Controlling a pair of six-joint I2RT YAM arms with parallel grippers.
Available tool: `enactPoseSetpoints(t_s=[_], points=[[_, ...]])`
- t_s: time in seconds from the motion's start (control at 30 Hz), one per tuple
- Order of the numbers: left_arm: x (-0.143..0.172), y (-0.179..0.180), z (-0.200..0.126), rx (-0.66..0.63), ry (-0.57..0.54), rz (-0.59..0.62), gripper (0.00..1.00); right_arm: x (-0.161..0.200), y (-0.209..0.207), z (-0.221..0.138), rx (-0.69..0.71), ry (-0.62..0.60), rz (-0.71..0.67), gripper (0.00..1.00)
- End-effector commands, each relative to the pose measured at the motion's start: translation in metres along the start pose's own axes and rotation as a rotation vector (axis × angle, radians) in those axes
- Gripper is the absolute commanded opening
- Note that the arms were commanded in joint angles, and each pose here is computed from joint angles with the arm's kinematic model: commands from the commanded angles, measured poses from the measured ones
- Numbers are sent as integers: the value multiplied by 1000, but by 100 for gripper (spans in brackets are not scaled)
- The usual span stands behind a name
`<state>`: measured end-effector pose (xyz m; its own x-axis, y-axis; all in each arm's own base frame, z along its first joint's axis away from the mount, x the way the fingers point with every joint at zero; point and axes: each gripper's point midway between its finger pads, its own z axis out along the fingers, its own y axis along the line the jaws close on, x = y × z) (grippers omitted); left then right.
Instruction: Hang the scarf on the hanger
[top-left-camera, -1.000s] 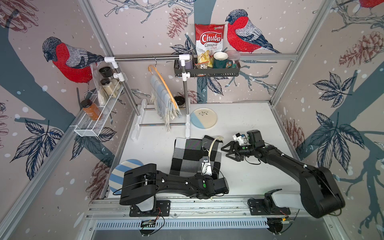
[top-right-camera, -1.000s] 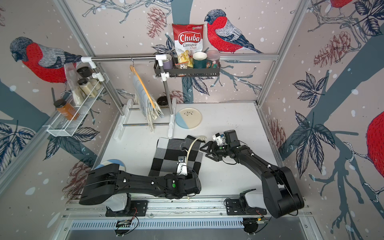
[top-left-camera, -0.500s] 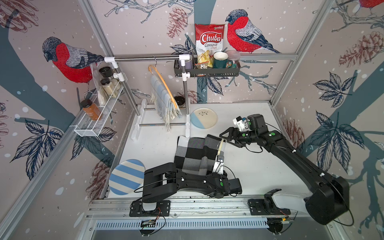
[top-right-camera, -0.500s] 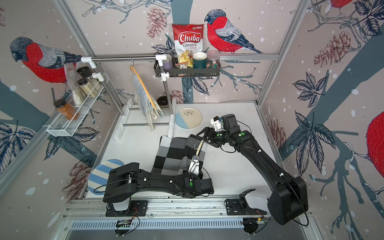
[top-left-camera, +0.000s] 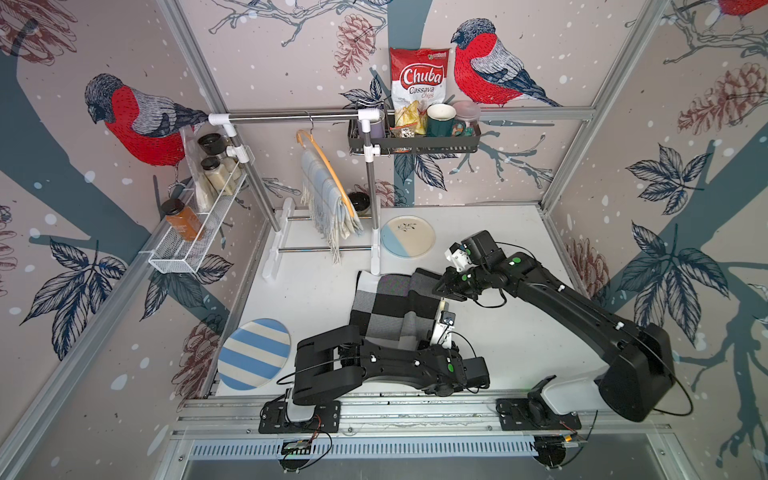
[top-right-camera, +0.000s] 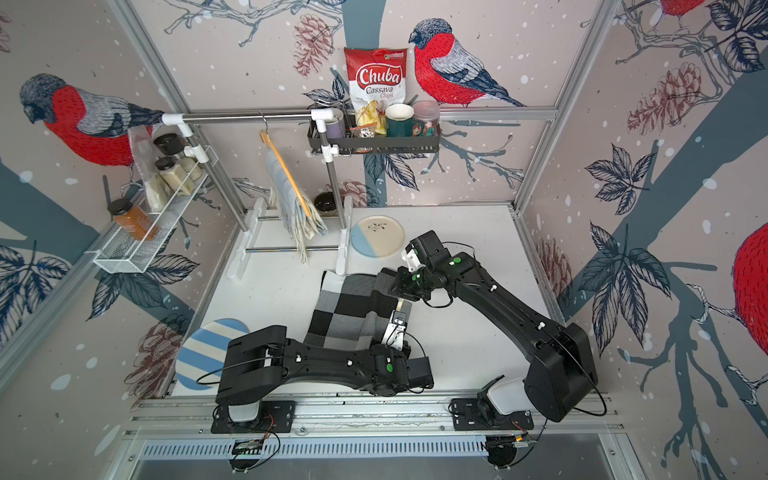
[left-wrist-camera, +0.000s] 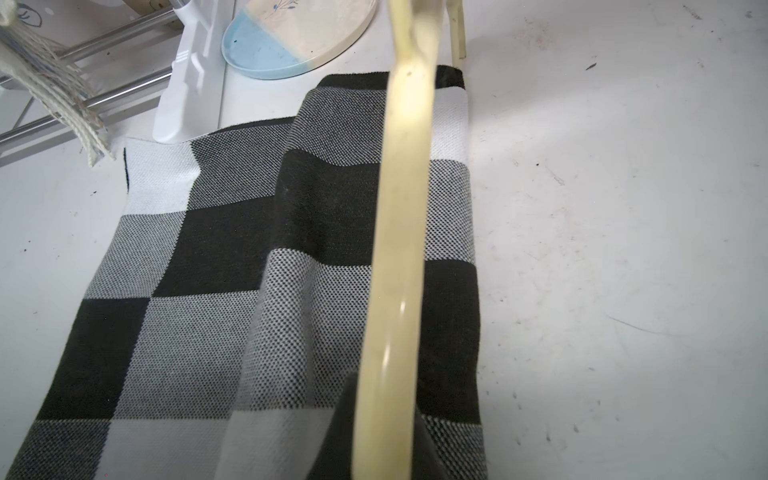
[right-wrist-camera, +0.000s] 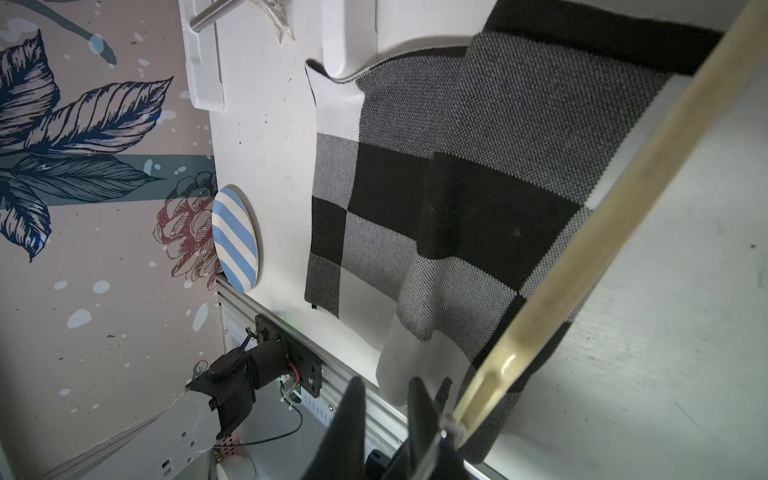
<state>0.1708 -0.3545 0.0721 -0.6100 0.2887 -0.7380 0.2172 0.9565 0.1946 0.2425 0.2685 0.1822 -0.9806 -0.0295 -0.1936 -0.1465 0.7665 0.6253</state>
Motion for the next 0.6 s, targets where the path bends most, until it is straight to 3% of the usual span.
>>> enactPoseSetpoints(t_s=[0.0, 0.07, 0.17, 0.23, 0.4, 0.57], points=[[11, 0, -5, 38, 60, 47, 61, -7, -12, 0, 60, -30, -10, 7], [7, 0, -12, 67, 48, 33, 80, -8, -17, 0, 69, -33, -1, 1], [7, 1, -20, 133, 61, 25, 91, -9, -26, -2, 76, -35, 17, 0], [2, 10, -28, 145, 54, 13, 94, -8, -35, -2, 80, -40, 40, 0], [-25, 21, -57, 326, 29, -45, 95, -7, -67, -4, 79, -46, 113, 0], [-49, 83, -43, 382, 36, -289, 96, -2, -89, -2, 73, -48, 165, 0]])
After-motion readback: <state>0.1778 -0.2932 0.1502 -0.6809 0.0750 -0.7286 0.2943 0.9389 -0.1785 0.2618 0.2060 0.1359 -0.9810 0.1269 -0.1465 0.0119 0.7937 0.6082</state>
